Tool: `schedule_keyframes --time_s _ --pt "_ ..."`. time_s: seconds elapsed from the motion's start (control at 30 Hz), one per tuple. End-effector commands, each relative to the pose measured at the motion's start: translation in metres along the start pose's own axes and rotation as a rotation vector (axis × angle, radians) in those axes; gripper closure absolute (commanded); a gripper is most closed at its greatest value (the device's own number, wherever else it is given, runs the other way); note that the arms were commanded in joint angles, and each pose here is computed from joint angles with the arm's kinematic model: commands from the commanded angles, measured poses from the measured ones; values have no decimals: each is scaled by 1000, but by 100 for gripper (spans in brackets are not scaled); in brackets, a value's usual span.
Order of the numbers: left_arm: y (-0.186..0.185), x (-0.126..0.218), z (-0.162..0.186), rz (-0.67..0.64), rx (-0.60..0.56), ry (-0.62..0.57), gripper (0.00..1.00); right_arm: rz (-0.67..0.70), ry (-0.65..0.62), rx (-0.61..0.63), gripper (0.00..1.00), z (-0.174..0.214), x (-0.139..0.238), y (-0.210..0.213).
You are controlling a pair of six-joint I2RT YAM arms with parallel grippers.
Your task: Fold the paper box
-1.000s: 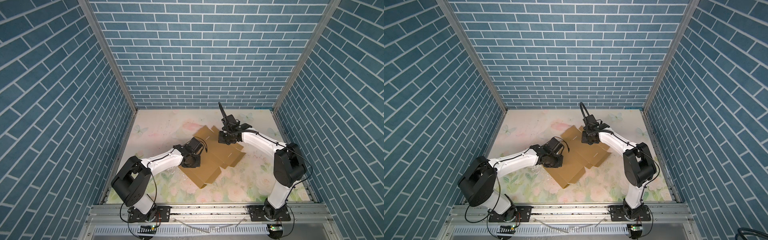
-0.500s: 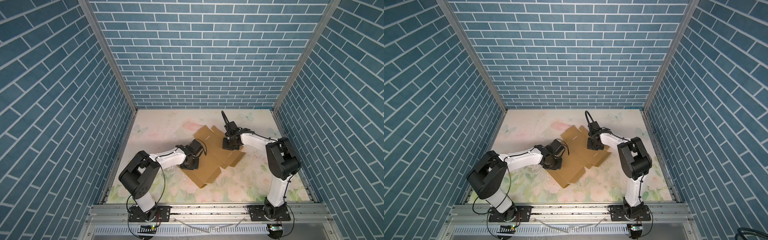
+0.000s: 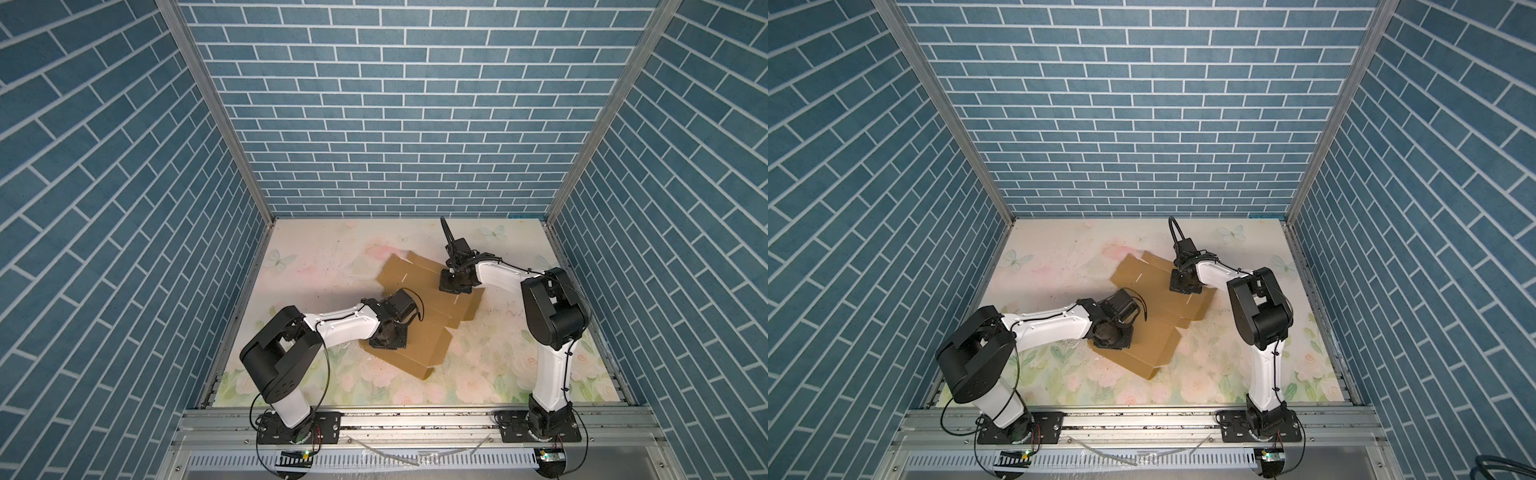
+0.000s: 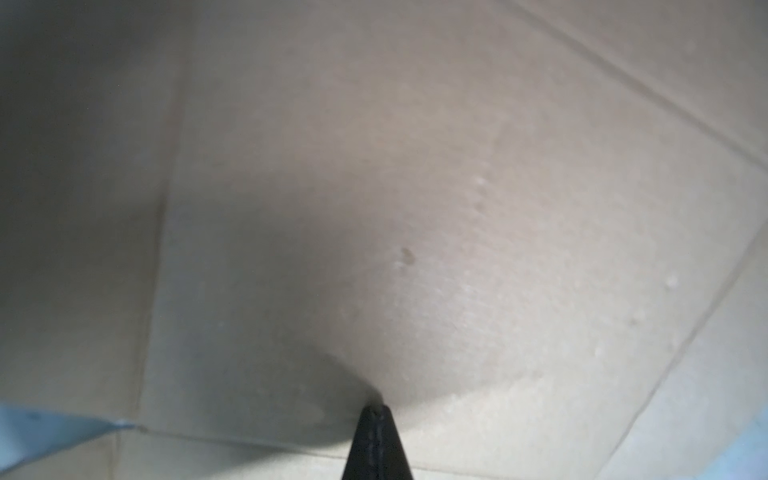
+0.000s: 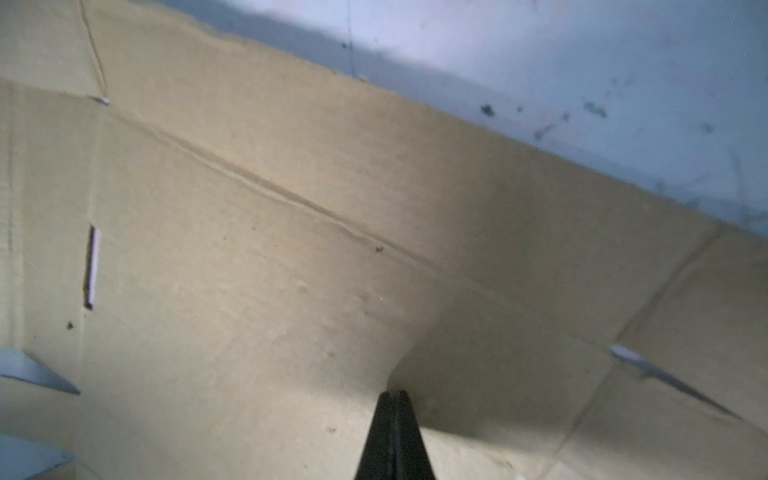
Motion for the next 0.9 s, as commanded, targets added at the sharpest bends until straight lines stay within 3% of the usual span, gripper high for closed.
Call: schedule_keyframes --time_s 0.0,0.43,0.6,0.87 --pt "-9 -13 20 5 -6 102 100 -2 130 20 100 22 -31 -3" --pt "-55 -2 10 201 -31 91 100 -106 114 97 100 -10 -40 21" --pt "-64 28 -10 222 -58 25 71 -118 30 121 97 -25 -6 29" --pt "-31 97 -62 282 20 -182 51 -106 -76 144 75 -27 70 33"
Point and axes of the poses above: each gripper's point midway between its finger pads, its own x axis back along the fingers, its own y axis along the line the jaws close on, z = x × y, the point moved 5 cm from there along x, back along the fingers, and after that the axes turned 7 degrees about x, right-handed, at the moved point
